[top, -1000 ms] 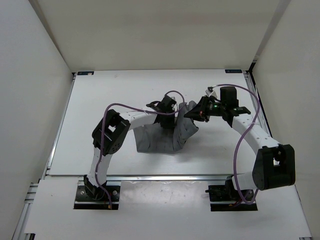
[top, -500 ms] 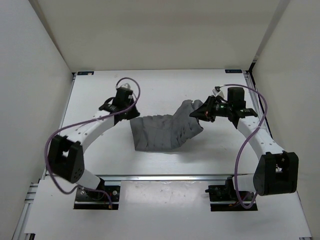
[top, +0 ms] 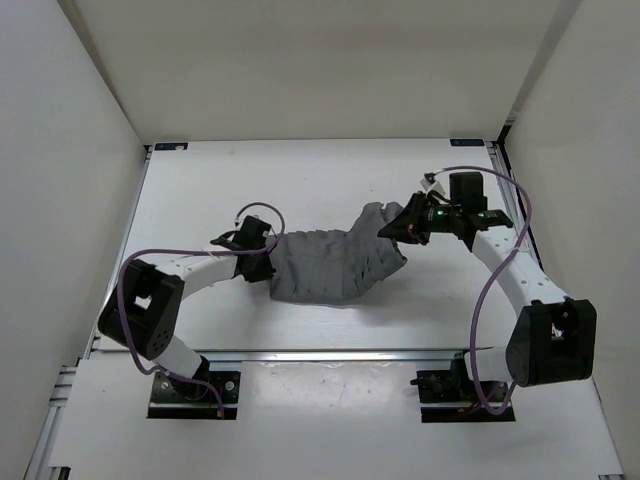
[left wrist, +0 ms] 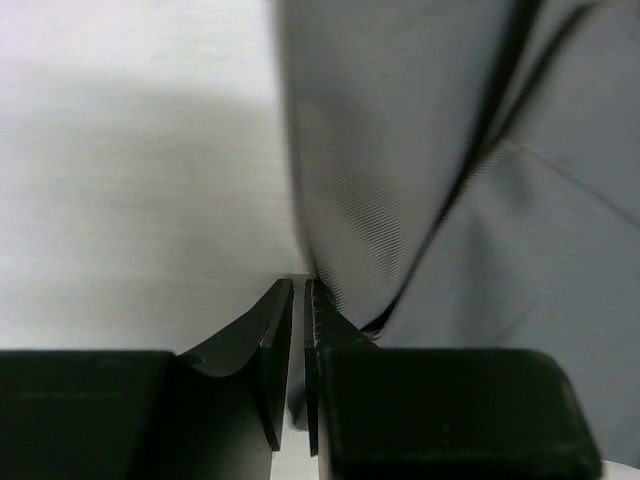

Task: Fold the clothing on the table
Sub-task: Fold the skirt

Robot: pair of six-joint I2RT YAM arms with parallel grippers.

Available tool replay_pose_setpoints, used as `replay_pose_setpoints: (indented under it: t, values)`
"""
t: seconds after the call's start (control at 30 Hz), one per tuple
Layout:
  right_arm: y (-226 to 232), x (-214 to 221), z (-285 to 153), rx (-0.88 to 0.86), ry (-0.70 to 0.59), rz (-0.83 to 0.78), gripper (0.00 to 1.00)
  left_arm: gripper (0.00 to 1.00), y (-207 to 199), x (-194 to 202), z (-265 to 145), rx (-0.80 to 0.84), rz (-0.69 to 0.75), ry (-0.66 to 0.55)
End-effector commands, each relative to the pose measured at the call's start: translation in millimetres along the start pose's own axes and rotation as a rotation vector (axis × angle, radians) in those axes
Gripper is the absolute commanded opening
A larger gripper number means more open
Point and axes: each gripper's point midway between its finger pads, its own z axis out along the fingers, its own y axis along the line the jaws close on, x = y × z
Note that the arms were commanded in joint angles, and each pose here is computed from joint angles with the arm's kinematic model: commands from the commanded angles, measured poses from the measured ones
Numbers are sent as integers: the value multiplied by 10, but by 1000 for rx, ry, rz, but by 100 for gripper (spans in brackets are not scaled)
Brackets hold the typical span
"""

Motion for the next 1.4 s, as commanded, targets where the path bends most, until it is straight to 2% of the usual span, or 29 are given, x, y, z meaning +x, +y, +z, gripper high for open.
replay_pose_setpoints:
  t: [0.0,0.17,0.3,0.67,0.8,0.87,0.9,1.0,1.07,1.17,1.23,1.3,1.37]
  values:
    - [233,-24,77,-25,14,-73,0,21,-360,35,73,109,-14,28]
    - [417,101,382,-44,90,-106,0,19,-783,190,85,200,20,75]
    - [457,126,662,-43,138,-125,0,20,-943,243,25,237,37,83]
    - [450,189,1432,-21,269,-141,1,19,-689,176,-178,256,-9,57]
    - [453,260,1539,-49,319,-115,20,20,-542,47,-275,251,-49,19]
    - [651,326,1559,-158,354,-106,26,20,-501,-10,-309,257,-61,6]
    - [692,409,1550,-181,374,-78,33,20,-442,-44,-315,245,-70,-1]
    - [1063,456,1474,-403,381,-159,47,20,-349,-103,-329,230,-79,-15]
    - [1156,480,1408,-445,394,-167,49,20,-320,-176,-345,229,-81,-30]
    - [1278,423,1326,-452,345,-218,47,19,-272,-374,-463,227,-83,-65]
    - [1332,279,1194,-425,267,-265,38,17,-281,-585,-669,236,-77,-116]
    - [1158,180,1148,-321,221,-234,28,15,-338,-779,-907,247,-39,-167]
    - [1000,103,1057,-259,184,-228,24,9,-566,-964,-1229,327,-18,-215]
